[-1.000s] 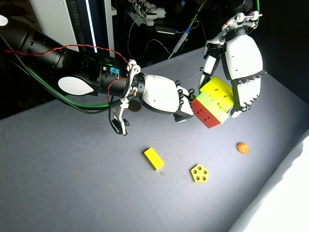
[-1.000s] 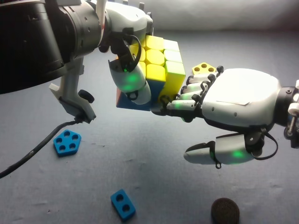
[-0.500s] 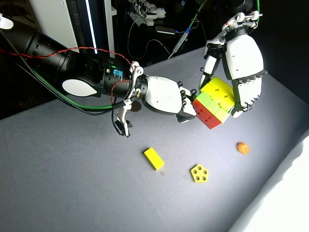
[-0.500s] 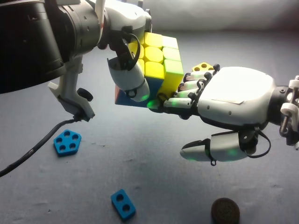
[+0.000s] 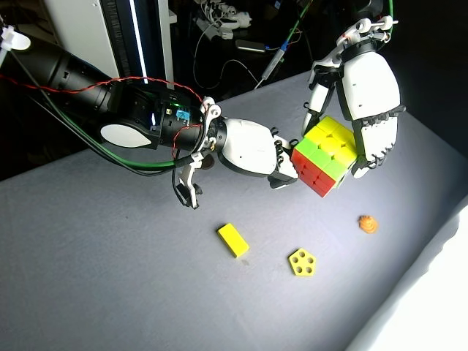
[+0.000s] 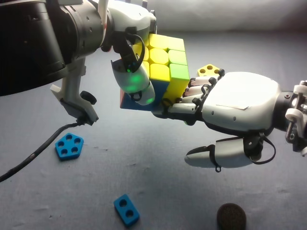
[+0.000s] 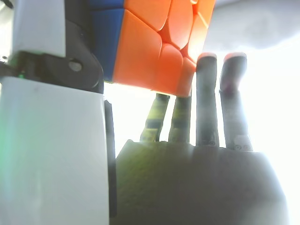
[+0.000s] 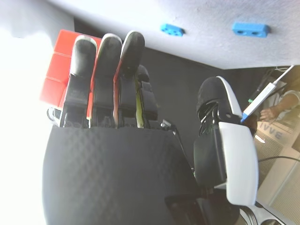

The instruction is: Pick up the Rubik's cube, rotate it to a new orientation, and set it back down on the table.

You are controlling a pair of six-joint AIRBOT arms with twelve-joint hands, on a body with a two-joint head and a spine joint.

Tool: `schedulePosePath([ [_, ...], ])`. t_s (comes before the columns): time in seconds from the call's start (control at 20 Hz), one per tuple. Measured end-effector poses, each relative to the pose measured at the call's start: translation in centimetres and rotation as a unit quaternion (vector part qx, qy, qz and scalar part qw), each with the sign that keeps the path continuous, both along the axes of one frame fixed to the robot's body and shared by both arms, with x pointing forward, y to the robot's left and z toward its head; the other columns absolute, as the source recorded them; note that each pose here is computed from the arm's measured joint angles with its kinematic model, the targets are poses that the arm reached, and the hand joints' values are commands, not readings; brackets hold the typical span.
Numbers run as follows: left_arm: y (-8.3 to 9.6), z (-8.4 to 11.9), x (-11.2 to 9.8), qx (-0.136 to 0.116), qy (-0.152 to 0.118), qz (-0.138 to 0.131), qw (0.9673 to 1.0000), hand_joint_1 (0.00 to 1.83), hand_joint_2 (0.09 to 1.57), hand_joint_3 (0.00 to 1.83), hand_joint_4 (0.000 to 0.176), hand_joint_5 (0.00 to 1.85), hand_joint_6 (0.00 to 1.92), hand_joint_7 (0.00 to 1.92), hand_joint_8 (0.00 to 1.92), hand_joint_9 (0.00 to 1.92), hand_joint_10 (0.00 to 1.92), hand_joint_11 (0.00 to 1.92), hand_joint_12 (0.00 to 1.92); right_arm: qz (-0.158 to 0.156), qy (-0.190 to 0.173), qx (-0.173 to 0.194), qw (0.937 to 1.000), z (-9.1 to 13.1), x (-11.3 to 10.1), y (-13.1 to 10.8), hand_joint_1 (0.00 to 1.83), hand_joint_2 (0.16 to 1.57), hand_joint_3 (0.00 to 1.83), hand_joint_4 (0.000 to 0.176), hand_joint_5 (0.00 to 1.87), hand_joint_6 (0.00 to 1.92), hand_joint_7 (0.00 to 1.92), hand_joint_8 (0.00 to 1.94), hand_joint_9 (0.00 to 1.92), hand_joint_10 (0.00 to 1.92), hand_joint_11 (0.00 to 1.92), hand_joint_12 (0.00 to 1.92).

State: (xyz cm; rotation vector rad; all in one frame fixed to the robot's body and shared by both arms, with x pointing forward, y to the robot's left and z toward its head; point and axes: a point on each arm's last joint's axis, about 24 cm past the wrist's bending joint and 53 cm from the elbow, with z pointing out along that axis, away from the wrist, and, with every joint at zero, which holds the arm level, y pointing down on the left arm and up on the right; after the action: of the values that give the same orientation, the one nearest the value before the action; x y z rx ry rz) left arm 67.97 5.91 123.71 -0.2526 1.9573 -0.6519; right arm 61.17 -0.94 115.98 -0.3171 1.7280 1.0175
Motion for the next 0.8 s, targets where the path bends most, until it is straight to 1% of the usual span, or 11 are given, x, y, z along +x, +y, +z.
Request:
schedulePosePath([
  [0.05, 0.0, 0.0, 0.0, -0.001, 0.001, 0.000, 1.0000, 0.94, 1.47, 0.01, 0.028, 0.41, 1.85, 0.39, 1.92, 0.26, 1.92, 0.30, 1.92, 0.000, 0.002, -0.001, 1.0000, -0.2, -0.1, -0.1, 0.23, 1.25, 0.00, 0.000, 0.15, 0.00, 0.37, 1.18, 0.31, 1.70, 0.21, 1.92],
  [0.2, -0.3, -0.1, -0.2, -0.007, 0.005, -0.004, 1.0000, 0.97, 1.46, 0.00, 0.018, 0.45, 1.78, 0.40, 1.92, 0.27, 1.92, 0.32, 1.92, 0.004, 0.012, -0.001, 0.9999, -0.5, -1.0, -0.1, 0.23, 1.25, 0.00, 0.000, 0.15, 0.00, 0.36, 1.15, 0.31, 1.69, 0.21, 1.92],
  [0.3, -0.5, -0.2, -0.4, -0.007, 0.007, -0.006, 0.9999, 0.96, 1.46, 0.00, 0.022, 0.45, 1.81, 0.39, 1.92, 0.26, 1.92, 0.30, 1.92, 0.002, 0.012, -0.003, 0.9999, 0.0, -1.9, -0.9, 0.22, 1.26, 0.00, 0.000, 0.15, 0.00, 0.37, 1.15, 0.31, 1.69, 0.22, 1.92],
  [0.4, -0.4, -0.2, -0.4, -0.007, 0.008, -0.006, 0.9999, 0.97, 1.45, 0.00, 0.024, 0.45, 1.80, 0.41, 1.90, 0.27, 1.92, 0.30, 1.92, -0.003, 0.010, -0.006, 0.9999, 0.7, -2.6, -2.0, 0.23, 1.25, 0.00, 0.000, 0.16, 0.01, 0.37, 1.15, 0.30, 1.68, 0.22, 1.92],
  [0.45, -0.5, -0.2, -0.4, -0.008, 0.007, -0.007, 0.9999, 0.97, 1.45, 0.00, 0.021, 0.45, 1.79, 0.40, 1.91, 0.27, 1.92, 0.30, 1.92, -0.006, 0.010, -0.007, 0.9999, 1.0, -2.8, -2.5, 0.26, 1.24, 0.00, 0.000, 0.18, 0.01, 0.38, 1.16, 0.32, 1.69, 0.23, 1.92],
  [0.5, -0.5, -0.2, -0.4, -0.008, 0.008, -0.007, 0.9999, 0.97, 1.46, 0.00, 0.020, 0.45, 1.79, 0.40, 1.92, 0.26, 1.92, 0.31, 1.92, -0.010, 0.008, -0.007, 0.9999, 1.5, -3.2, -3.1, 0.24, 1.25, 0.00, 0.000, 0.17, 0.01, 0.37, 1.16, 0.31, 1.69, 0.22, 1.92],
  [0.55, -0.5, -0.2, -0.4, -0.009, 0.009, -0.007, 0.9999, 0.96, 1.46, 0.00, 0.024, 0.44, 1.81, 0.40, 1.92, 0.27, 1.92, 0.31, 1.92, -0.013, 0.006, -0.007, 0.9999, 1.9, -3.4, -3.6, 0.23, 1.25, 0.00, 0.000, 0.17, 0.01, 0.36, 1.16, 0.31, 1.69, 0.23, 1.92],
  [0.6, -0.5, -0.3, -0.4, -0.009, 0.010, -0.006, 0.9999, 0.98, 1.45, 0.00, 0.014, 0.47, 1.76, 0.41, 1.92, 0.27, 1.92, 0.31, 1.92, -0.018, 0.005, -0.007, 0.9998, 2.5, -3.8, -4.2, 0.22, 1.25, 0.00, 0.000, 0.15, 0.01, 0.35, 1.17, 0.29, 1.69, 0.22, 1.92],
  [0.65, -0.5, -0.3, -0.4, -0.009, 0.010, -0.006, 0.9999, 0.98, 1.45, 0.00, 0.014, 0.47, 1.76, 0.41, 1.92, 0.27, 1.92, 0.31, 1.92, -0.019, 0.004, -0.006, 0.9998, 2.7, -3.9, -4.3, 0.22, 1.25, 0.00, 0.000, 0.15, 0.01, 0.35, 1.17, 0.29, 1.69, 0.22, 1.92],
  [0.7, -0.5, -0.3, -0.4, -0.009, 0.010, -0.006, 0.9999, 0.99, 1.44, 0.00, 0.012, 0.48, 1.74, 0.42, 1.91, 0.29, 1.92, 0.33, 1.92, -0.025, 0.002, -0.004, 0.9997, 3.3, -4.1, -5.0, 0.22, 1.25, 0.00, 0.000, 0.16, 0.01, 0.36, 1.16, 0.30, 1.68, 0.21, 1.92],
  [0.8, -0.5, -0.3, -0.4, -0.011, 0.011, -0.006, 0.9999, 0.98, 1.45, 0.00, 0.015, 0.47, 1.76, 0.41, 1.92, 0.27, 1.92, 0.32, 1.92, -0.035, -0.001, -0.004, 0.9994, 4.1, -4.5, -6.1, 0.22, 1.25, 0.00, 0.000, 0.15, 0.00, 0.36, 1.16, 0.30, 1.69, 0.22, 1.92],
])
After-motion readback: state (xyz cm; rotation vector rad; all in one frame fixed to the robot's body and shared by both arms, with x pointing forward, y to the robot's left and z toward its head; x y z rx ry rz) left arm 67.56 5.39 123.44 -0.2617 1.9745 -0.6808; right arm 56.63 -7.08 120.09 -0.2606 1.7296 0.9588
